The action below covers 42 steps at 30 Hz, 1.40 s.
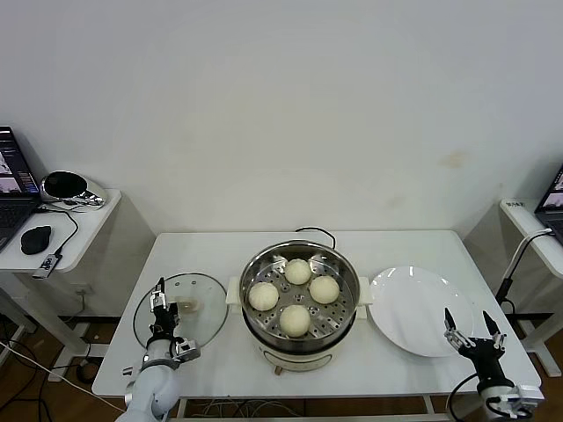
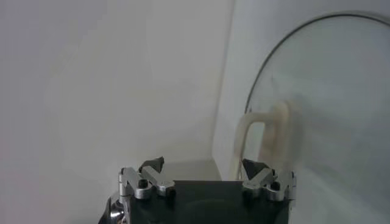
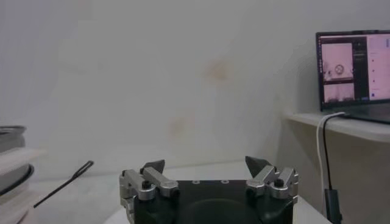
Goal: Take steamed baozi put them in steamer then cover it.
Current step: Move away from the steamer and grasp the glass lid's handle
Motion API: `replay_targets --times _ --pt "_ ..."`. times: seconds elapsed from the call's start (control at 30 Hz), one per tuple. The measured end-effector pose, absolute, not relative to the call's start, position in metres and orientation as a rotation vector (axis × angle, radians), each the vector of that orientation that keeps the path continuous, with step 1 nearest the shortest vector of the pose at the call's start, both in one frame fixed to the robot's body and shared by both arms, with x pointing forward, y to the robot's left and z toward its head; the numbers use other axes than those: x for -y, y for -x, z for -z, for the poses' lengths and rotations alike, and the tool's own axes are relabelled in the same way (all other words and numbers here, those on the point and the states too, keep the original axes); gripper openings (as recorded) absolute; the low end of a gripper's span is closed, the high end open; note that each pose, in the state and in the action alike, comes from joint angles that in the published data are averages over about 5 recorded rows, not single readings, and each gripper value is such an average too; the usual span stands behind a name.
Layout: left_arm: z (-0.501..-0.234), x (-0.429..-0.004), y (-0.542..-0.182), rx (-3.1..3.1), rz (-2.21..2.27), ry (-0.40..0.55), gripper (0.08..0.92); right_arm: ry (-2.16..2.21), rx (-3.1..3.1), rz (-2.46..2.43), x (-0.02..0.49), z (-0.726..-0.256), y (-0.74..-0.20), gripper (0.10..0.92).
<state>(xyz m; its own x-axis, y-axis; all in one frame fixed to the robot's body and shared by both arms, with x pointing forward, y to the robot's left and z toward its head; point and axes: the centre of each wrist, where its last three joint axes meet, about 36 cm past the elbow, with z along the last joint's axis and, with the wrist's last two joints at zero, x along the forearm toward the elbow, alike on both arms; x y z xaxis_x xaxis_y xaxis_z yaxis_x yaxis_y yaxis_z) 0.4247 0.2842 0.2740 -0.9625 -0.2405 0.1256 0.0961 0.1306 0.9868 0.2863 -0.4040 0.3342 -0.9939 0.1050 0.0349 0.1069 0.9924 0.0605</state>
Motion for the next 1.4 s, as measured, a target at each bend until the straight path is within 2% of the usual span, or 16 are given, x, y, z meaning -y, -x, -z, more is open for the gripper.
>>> replay_targets --times 0.5,0.6,1.03,1.23,1.33,1.4 --pt "-0.265 -0.289 -0.441 2.167 1.913 -0.151 0.812 0.17 3.095 0.09 0.404 -0.331 -0.282 0.823" --pt "-0.261 -0.293 -0.44 2.158 1.92 -0.146 0.755 0.171 3.093 0.086 0.404 -0.331 -0.281 0.823" --pt "-0.25 -0.3 -0.442 2.137 1.93 -0.122 0.376 0.176 3.097 0.091 0.402 -0.332 -0.278 0.823" --pt "-0.254 -0.305 -0.437 2.108 1.934 -0.125 0.206 0.18 3.105 0.102 0.401 -0.335 -0.28 0.823" --pt "-0.261 -0.309 -0.434 2.098 1.941 -0.139 0.155 0.185 3.11 0.117 0.4 -0.336 -0.281 0.823" --pt "-0.266 -0.311 -0.431 2.095 1.944 -0.151 0.15 0.19 3.111 0.129 0.399 -0.337 -0.282 0.823"
